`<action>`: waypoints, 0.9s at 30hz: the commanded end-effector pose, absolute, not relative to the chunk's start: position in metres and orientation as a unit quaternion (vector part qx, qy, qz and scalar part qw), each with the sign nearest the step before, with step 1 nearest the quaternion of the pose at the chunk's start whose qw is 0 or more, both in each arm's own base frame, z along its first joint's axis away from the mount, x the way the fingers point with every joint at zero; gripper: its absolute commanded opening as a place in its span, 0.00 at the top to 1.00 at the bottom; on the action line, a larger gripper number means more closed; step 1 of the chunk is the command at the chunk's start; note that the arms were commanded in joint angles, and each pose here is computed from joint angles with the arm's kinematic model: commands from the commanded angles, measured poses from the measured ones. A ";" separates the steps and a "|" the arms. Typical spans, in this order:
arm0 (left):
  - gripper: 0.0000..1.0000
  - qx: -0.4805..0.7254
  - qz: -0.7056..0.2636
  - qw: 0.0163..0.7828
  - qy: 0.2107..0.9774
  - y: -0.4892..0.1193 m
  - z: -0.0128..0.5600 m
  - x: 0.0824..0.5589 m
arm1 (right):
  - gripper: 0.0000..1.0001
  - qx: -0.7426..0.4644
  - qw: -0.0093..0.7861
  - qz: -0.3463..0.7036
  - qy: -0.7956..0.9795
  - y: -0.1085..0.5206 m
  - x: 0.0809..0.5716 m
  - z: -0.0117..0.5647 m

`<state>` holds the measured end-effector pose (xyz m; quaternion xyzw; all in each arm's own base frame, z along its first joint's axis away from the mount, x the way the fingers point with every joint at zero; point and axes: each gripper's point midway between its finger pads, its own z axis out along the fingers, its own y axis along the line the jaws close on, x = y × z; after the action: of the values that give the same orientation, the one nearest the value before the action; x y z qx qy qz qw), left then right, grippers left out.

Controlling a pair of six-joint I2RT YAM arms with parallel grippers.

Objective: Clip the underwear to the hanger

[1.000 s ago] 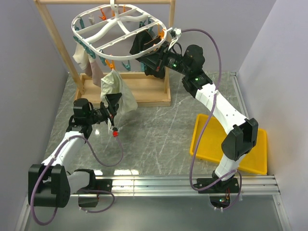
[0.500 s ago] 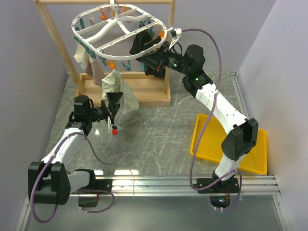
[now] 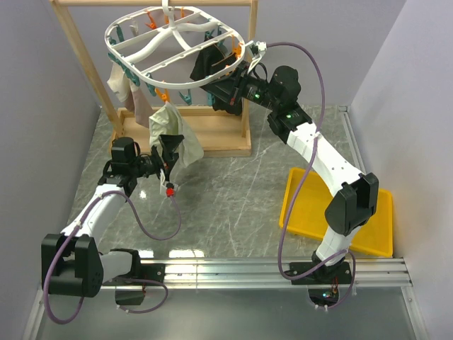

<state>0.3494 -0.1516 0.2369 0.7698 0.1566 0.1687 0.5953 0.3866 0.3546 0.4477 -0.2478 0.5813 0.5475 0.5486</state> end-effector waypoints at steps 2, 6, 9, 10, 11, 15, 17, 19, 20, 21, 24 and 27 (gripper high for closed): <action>0.01 0.768 0.312 0.553 -0.079 -0.169 0.279 0.336 | 1.00 -0.265 0.545 0.561 0.565 0.356 0.377 0.462; 0.01 0.773 0.311 0.547 -0.086 -0.172 0.277 0.337 | 1.00 -0.265 0.544 0.561 0.565 0.355 0.377 0.462; 0.01 0.775 0.315 0.541 -0.089 -0.173 0.278 0.341 | 1.00 -0.265 0.544 0.562 0.564 0.355 0.376 0.462; 0.01 0.775 0.317 0.539 -0.091 -0.173 0.278 0.342 | 1.00 -0.264 0.542 0.562 0.566 0.356 0.377 0.461; 0.01 0.776 0.316 0.538 -0.092 -0.175 0.277 0.343 | 1.00 -0.265 0.543 0.562 0.565 0.356 0.376 0.461; 0.01 0.774 0.322 0.537 -0.100 -0.177 0.282 0.347 | 1.00 -0.264 0.542 0.563 0.565 0.355 0.376 0.462; 0.01 0.772 0.322 0.537 -0.103 -0.179 0.284 0.348 | 1.00 -0.263 0.540 0.564 0.567 0.356 0.376 0.460; 0.01 0.772 0.322 0.538 -0.107 -0.182 0.285 0.348 | 1.00 -0.262 0.542 0.563 0.566 0.355 0.377 0.461; 0.01 0.772 0.319 0.539 -0.107 -0.183 0.284 0.348 | 1.00 -0.262 0.540 0.564 0.567 0.356 0.377 0.460; 0.01 0.774 0.318 0.538 -0.107 -0.184 0.283 0.348 | 1.00 -0.262 0.538 0.565 0.568 0.356 0.377 0.459; 0.01 0.782 0.313 0.530 -0.102 -0.188 0.276 0.346 | 1.00 -0.261 0.538 0.566 0.568 0.357 0.377 0.459; 0.01 0.792 0.312 0.517 -0.093 -0.191 0.267 0.349 | 1.00 -0.262 0.536 0.567 0.568 0.358 0.376 0.458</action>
<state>0.3532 -0.1771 0.2420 0.7810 0.1410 0.1474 0.5902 0.3861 0.3556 0.4473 -0.2430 0.5827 0.5544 0.5422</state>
